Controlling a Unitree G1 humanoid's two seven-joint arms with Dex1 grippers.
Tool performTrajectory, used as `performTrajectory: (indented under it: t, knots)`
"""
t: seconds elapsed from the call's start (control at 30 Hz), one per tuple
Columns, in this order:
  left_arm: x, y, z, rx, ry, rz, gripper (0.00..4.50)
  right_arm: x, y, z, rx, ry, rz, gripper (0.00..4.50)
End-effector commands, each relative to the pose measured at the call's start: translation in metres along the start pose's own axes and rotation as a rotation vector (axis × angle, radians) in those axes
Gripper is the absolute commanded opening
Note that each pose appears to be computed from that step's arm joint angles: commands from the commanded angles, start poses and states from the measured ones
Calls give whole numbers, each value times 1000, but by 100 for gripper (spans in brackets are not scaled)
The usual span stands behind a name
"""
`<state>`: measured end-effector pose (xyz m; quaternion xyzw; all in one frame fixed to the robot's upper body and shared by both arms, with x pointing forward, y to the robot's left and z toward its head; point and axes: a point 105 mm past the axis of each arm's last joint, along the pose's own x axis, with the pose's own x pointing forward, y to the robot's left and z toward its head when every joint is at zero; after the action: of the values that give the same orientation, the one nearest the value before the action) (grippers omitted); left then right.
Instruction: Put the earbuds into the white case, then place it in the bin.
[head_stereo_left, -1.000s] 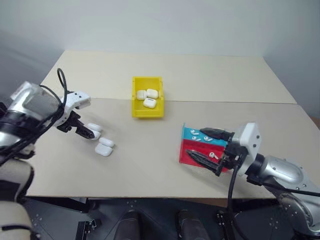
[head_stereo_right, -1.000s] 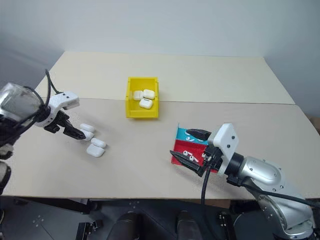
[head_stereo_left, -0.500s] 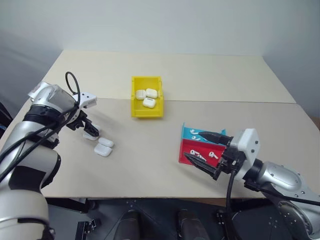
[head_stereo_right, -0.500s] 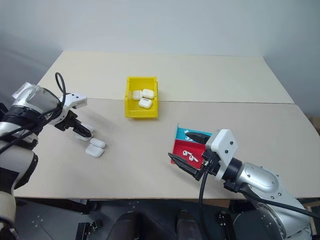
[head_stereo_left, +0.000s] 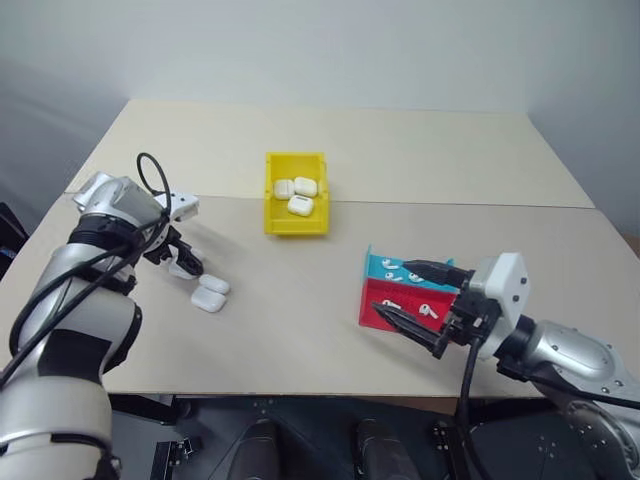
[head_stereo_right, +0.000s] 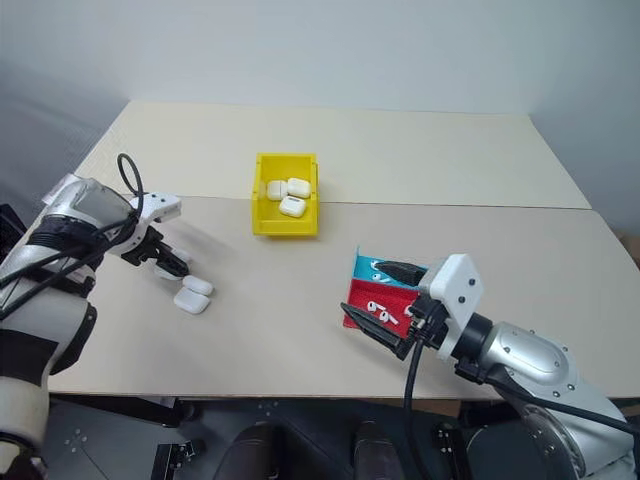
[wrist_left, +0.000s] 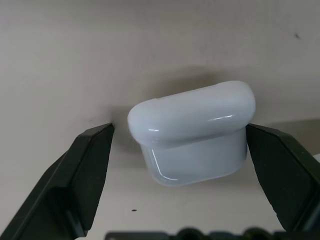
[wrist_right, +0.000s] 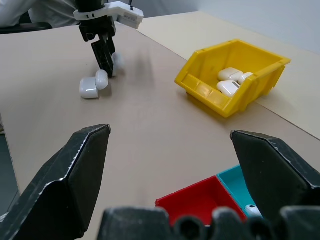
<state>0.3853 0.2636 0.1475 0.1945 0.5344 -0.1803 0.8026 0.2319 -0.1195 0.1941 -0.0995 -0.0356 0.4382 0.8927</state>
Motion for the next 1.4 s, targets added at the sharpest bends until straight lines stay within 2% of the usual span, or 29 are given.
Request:
performTrajectory:
  t: [0.03, 0.3, 0.67, 1.13, 1.23, 1.37, 1.4]
  knots:
    - [-1, 2, -3, -24, 24, 24, 450, -1, 0, 12, -32, -31, 6, 448]
    - [-12, 5, -5, -49, 24, 36, 450, 1, -1, 12, -28, -35, 9, 448]
    - [-8, 4, -18, -76, 33, 62, 450, 5, -2, 12, -37, -41, 29, 448]
    - [-4, -6, -7, -82, 11, 51, 450, 3, -3, 12, -45, -37, 31, 448]
    - [-4, -5, -7, -80, 8, 56, 398, 3, -3, 12, -45, -37, 30, 450]
    - [-4, -6, -7, -83, 4, 50, 278, 3, -4, 12, -46, -39, 34, 450]
    - [-4, -7, -7, -83, 3, 50, 278, 4, -4, 12, -46, -39, 35, 450]
